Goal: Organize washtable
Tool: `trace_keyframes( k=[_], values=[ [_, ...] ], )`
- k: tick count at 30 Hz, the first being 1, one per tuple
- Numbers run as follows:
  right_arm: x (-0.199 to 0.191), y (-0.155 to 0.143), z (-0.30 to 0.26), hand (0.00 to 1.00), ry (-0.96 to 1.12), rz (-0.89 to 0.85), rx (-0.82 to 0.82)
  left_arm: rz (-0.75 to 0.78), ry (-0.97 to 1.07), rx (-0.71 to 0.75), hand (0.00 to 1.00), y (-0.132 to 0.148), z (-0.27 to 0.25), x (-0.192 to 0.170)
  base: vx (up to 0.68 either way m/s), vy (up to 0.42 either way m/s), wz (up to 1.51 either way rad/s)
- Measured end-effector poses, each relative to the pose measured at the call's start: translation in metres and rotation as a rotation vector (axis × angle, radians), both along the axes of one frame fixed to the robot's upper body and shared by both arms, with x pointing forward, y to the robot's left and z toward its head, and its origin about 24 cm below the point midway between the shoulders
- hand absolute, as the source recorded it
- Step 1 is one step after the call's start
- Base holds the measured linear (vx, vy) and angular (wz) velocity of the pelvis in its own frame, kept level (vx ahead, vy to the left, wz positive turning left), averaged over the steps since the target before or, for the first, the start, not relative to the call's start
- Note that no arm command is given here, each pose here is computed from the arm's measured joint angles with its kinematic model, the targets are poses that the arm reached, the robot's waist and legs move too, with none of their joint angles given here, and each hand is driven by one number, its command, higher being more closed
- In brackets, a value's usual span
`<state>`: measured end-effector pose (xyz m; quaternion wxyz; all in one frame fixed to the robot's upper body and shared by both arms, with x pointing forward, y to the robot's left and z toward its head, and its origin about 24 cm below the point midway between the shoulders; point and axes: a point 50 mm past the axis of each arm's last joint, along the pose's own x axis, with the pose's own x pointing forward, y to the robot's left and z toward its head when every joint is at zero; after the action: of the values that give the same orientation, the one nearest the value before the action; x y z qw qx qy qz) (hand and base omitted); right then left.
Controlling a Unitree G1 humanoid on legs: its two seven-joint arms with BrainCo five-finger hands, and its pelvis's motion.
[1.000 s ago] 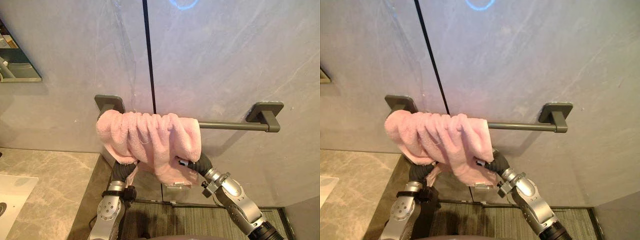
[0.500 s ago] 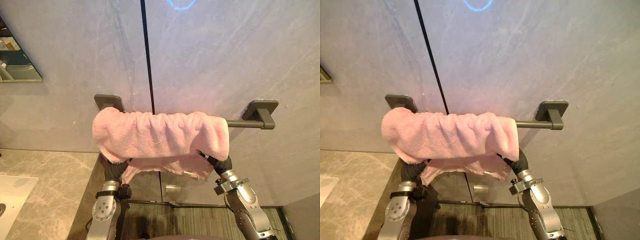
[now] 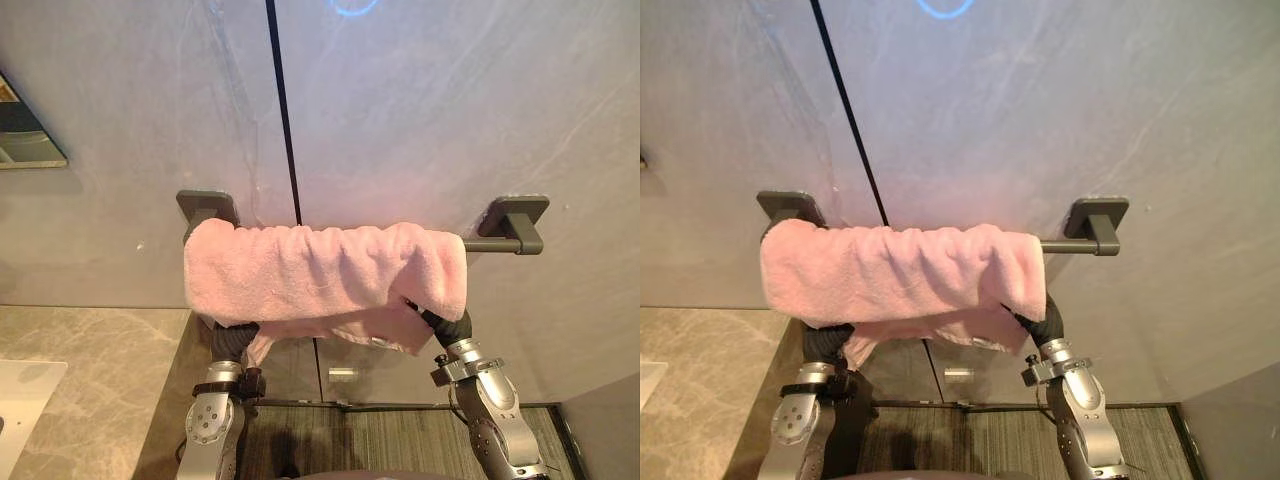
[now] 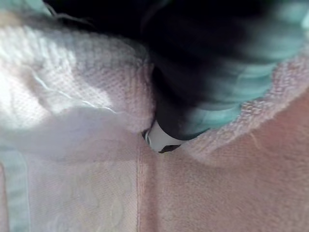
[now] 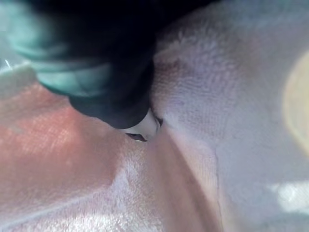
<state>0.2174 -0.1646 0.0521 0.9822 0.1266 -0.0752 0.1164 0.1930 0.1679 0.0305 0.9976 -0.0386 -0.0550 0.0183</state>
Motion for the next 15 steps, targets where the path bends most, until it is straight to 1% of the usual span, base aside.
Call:
trace_keyframes(
  k=[15],
  values=[
    [-0.001,-0.007,-0.017,1.00,0.076,-0.044,-0.043,-0.019,0.017,-0.016,1.00,-0.005,-0.004,0.000,0.00,0.000,0.00]
  ],
)
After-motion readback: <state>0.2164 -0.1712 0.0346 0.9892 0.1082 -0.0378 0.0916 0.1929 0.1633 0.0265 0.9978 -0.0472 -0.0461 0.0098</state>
